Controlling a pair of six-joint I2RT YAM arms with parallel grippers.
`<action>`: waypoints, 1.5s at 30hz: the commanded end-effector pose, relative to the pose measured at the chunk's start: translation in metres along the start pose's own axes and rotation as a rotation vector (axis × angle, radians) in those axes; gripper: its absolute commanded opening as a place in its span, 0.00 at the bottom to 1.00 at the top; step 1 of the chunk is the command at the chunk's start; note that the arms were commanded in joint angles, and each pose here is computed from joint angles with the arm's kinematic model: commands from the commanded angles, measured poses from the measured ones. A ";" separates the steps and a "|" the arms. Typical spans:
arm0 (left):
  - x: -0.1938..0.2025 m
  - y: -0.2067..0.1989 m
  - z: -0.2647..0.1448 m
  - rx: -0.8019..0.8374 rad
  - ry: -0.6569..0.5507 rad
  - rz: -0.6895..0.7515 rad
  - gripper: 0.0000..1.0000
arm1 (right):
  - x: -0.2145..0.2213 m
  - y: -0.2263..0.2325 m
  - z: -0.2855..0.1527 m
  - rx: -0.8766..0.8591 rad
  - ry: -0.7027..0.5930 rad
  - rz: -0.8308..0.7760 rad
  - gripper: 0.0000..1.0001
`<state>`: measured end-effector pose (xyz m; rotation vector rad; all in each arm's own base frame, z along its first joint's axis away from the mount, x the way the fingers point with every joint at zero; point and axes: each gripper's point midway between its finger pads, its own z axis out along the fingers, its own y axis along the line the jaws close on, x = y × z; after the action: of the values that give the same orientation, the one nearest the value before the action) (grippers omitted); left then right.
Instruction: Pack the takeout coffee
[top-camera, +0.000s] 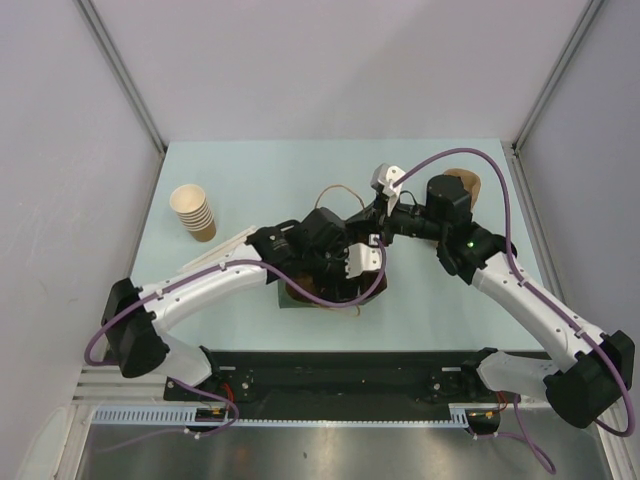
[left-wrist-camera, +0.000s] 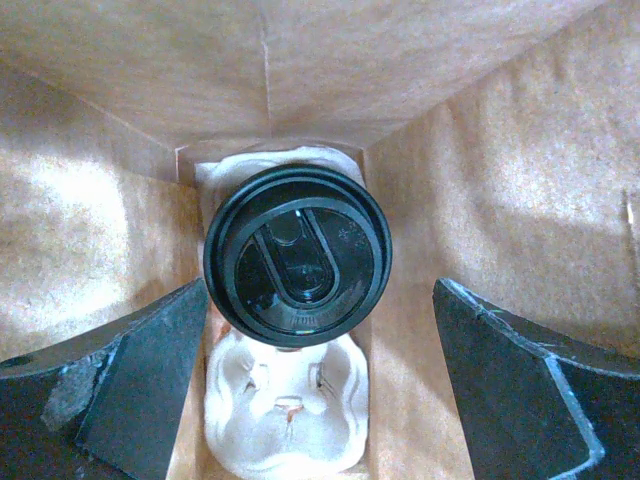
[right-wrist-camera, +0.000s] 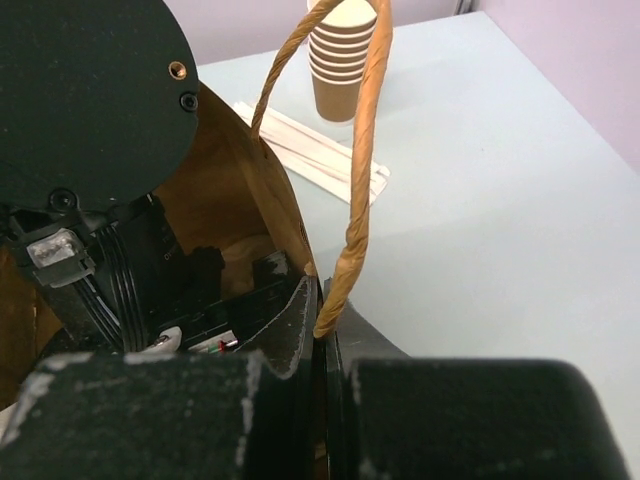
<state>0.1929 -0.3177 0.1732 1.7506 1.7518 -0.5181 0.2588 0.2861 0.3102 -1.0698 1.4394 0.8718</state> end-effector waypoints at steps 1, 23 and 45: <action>-0.076 0.021 -0.051 -0.117 -0.253 0.071 0.99 | 0.024 -0.005 -0.002 0.022 0.080 0.038 0.00; -0.108 0.071 -0.107 -0.258 -0.364 0.003 0.93 | 0.025 -0.027 -0.008 0.096 0.077 0.033 0.00; 0.031 0.152 -0.194 -0.535 -0.222 -0.520 0.69 | 0.027 -0.116 -0.026 0.385 0.056 0.099 0.00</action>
<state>0.3348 -0.1853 0.3594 0.8735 1.7937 -0.3903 0.3338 0.2309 0.2734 -0.8508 1.6540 0.6688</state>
